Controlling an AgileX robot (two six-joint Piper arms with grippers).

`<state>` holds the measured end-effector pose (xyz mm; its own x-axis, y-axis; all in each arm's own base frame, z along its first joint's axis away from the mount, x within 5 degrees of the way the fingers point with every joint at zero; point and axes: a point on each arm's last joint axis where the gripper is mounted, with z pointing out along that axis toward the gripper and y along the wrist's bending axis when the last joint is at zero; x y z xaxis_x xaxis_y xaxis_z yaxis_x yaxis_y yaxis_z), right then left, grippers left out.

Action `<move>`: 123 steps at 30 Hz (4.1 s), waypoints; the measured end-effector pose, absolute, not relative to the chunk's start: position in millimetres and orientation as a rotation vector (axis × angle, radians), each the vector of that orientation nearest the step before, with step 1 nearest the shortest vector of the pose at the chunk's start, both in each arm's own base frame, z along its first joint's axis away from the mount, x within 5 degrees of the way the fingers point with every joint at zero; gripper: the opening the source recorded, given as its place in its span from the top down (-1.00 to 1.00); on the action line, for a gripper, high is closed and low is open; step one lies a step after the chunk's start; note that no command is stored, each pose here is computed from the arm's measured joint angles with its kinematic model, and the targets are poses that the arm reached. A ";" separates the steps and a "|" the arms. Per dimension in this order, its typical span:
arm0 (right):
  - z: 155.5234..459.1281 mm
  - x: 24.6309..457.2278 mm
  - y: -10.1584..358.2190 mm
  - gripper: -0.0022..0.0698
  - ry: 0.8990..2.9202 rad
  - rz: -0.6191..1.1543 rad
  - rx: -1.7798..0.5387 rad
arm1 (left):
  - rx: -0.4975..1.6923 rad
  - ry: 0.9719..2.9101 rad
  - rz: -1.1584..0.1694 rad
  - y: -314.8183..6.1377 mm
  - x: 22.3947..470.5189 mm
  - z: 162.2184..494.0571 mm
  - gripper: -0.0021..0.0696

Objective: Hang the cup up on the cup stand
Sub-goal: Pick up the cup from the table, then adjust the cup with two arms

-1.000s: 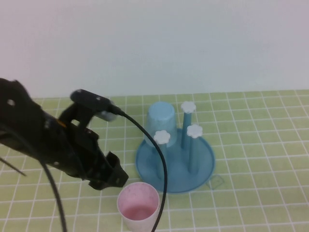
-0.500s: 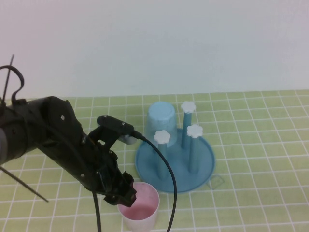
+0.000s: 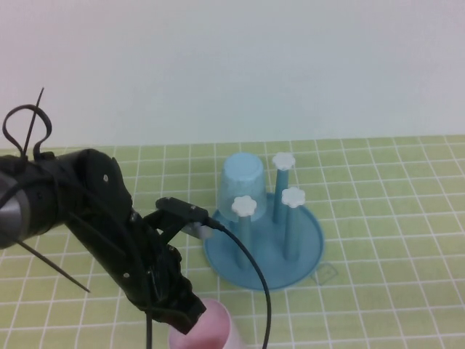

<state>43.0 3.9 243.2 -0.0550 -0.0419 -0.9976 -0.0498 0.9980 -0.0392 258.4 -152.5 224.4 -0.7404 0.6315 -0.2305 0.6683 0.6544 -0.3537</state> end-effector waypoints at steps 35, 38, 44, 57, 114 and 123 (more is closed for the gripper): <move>324.7 15.2 36.5 -0.81 1.839 -0.012 -1.120 | 1.174 2.058 -1.339 -298.6 194.5 360.9 0.94; 323.8 26.6 36.2 -0.93 1.864 -0.018 -1.159 | 1.166 2.070 -1.343 -303.4 194.3 356.8 0.94; 326.2 45.3 36.2 -0.98 1.859 -0.043 -1.196 | 1.167 2.110 -1.369 -311.0 197.8 344.3 0.94; 319.2 84.4 41.9 -0.99 1.910 0.012 -1.293 | 1.166 2.050 -1.424 -316.2 199.4 356.8 0.94; 315.9 102.4 46.5 -0.69 1.894 0.031 -1.324 | 1.119 1.910 -1.863 -281.4 238.8 359.5 0.06; 312.6 105.0 36.2 -0.69 2.047 -0.035 -1.180 | 1.167 1.767 -1.874 -299.0 224.1 364.8 0.06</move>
<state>105.0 36.2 312.6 -0.2852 -0.7508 -0.5957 -0.7299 0.5730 -0.3728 224.1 -299.0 364.8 -0.6189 0.2982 -0.7267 0.7079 -0.1892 -0.6805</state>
